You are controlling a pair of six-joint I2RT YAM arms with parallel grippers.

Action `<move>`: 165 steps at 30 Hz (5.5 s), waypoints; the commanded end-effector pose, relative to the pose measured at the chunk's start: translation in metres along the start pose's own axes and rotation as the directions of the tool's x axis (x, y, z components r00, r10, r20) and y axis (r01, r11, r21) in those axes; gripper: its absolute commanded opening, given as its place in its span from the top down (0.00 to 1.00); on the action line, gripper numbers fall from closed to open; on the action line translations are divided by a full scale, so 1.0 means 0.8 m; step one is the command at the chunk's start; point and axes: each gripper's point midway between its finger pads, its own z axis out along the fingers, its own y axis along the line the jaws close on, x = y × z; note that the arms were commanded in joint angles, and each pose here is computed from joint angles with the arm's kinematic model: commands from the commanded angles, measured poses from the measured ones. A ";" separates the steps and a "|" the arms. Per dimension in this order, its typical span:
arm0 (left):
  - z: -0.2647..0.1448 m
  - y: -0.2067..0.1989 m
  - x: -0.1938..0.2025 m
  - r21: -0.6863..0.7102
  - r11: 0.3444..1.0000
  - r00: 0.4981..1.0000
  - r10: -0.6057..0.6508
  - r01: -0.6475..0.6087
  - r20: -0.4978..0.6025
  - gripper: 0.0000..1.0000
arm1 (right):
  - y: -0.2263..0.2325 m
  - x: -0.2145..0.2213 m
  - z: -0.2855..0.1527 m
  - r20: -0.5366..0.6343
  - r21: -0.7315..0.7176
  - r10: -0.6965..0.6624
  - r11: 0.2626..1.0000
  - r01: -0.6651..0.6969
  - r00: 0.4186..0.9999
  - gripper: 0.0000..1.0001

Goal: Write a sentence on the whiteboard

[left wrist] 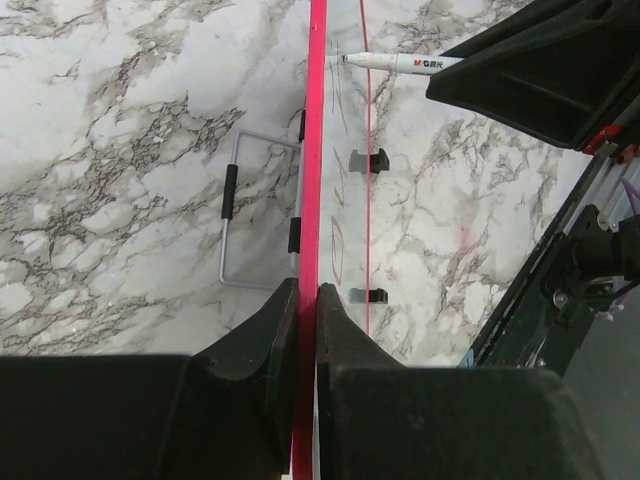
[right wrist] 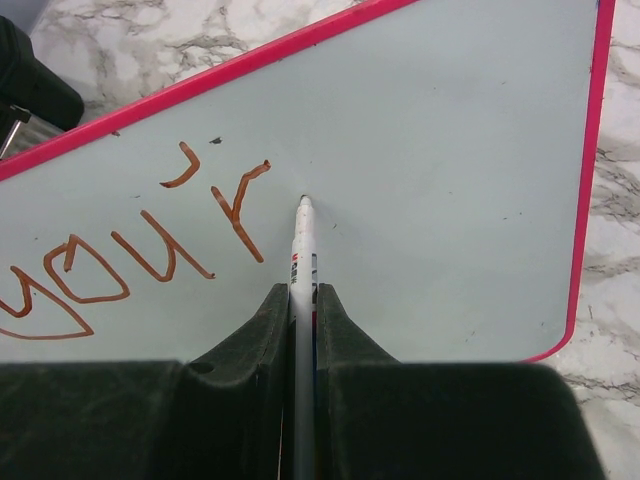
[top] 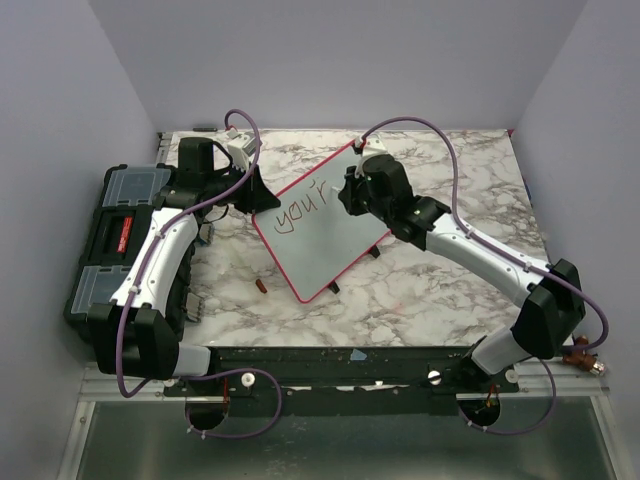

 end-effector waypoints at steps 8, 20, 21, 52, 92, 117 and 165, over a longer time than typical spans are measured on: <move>-0.010 0.001 -0.031 -0.036 0.992 0.990 0.122 -0.120 0.074 1.00 | -0.006 -0.005 0.012 0.014 0.042 0.011 0.999 -0.011 1.000 0.99; -0.010 0.000 -0.031 -0.032 0.992 0.990 0.123 -0.121 0.075 1.00 | -0.011 -0.021 0.014 0.031 0.081 0.009 0.997 -0.012 0.999 0.99; -0.010 0.000 -0.031 -0.032 0.992 0.990 0.123 -0.120 0.074 1.00 | -0.010 -0.020 0.014 0.030 0.080 0.008 0.997 -0.011 1.000 0.99; -0.010 -0.001 -0.032 -0.035 0.992 0.989 0.124 -0.122 0.075 1.00 | 0.012 0.020 0.005 -0.053 -0.057 0.003 0.998 -0.006 0.999 0.99; -0.010 -0.004 -0.030 -0.032 0.991 0.989 0.130 -0.128 0.077 1.00 | -0.069 -0.023 -0.085 0.136 0.227 0.056 0.970 -0.086 0.989 0.99; -0.011 -0.005 -0.031 -0.034 0.991 0.987 0.132 -0.130 0.086 1.00 | 0.026 0.020 -0.122 -0.043 -0.037 -0.022 0.999 0.021 0.999 0.99; -0.007 -0.003 -0.027 -0.034 0.993 0.990 0.117 -0.115 0.080 1.00 | 0.201 0.085 -0.080 0.024 -0.090 -0.142 0.986 0.143 0.990 0.99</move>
